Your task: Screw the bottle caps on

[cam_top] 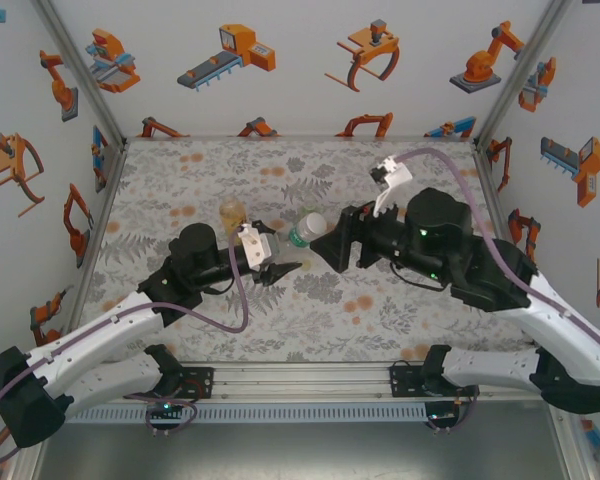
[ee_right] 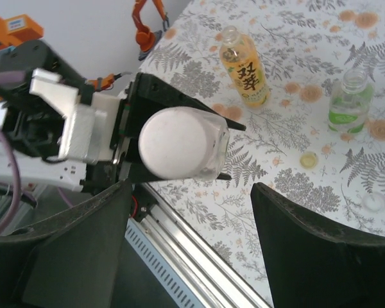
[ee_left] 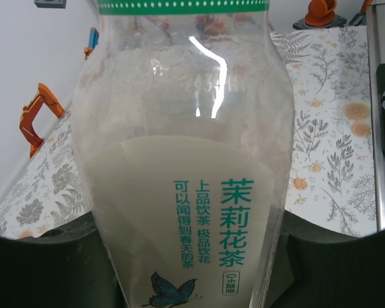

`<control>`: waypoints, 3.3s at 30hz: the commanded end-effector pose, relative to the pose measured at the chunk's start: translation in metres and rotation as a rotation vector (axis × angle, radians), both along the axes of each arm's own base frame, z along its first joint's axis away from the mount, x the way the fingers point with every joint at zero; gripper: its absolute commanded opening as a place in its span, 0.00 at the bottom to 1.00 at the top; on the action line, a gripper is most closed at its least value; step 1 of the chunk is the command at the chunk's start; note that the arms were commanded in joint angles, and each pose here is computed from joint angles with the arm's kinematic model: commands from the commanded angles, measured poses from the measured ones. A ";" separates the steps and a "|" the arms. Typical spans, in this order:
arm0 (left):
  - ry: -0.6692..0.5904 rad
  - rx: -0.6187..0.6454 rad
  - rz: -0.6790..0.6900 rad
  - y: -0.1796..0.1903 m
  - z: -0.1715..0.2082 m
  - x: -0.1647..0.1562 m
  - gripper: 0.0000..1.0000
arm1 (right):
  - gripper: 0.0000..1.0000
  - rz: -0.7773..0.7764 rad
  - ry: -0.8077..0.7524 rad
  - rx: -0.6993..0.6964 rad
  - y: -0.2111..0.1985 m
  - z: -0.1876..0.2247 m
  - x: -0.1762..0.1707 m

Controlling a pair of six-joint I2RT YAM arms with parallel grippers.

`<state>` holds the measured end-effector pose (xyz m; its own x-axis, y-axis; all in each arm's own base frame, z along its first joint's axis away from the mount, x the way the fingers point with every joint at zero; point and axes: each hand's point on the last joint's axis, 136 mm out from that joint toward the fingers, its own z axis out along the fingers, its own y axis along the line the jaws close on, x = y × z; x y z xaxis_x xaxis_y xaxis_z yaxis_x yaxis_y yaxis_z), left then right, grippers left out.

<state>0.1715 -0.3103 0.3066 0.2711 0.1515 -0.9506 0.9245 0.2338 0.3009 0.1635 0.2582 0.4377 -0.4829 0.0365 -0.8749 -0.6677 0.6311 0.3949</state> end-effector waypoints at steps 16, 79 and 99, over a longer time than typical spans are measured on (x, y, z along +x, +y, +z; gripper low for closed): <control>0.167 0.105 -0.384 0.012 -0.032 -0.082 0.00 | 0.61 0.715 -0.595 -0.291 -0.007 0.000 -0.099; 0.107 0.161 -0.233 0.023 -0.032 -0.067 0.00 | 0.20 0.659 -0.253 -0.302 0.043 -0.051 -0.070; 0.008 0.154 -0.160 0.020 -0.027 -0.050 0.00 | 0.13 0.339 -0.117 -0.180 0.043 -0.055 -0.028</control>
<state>0.1247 -0.2866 0.2549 0.1651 0.3126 -0.9354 0.9782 0.0691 0.1957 0.1317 0.2984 0.3928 -0.2353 -0.2904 -0.9275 -0.9201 0.3741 0.1163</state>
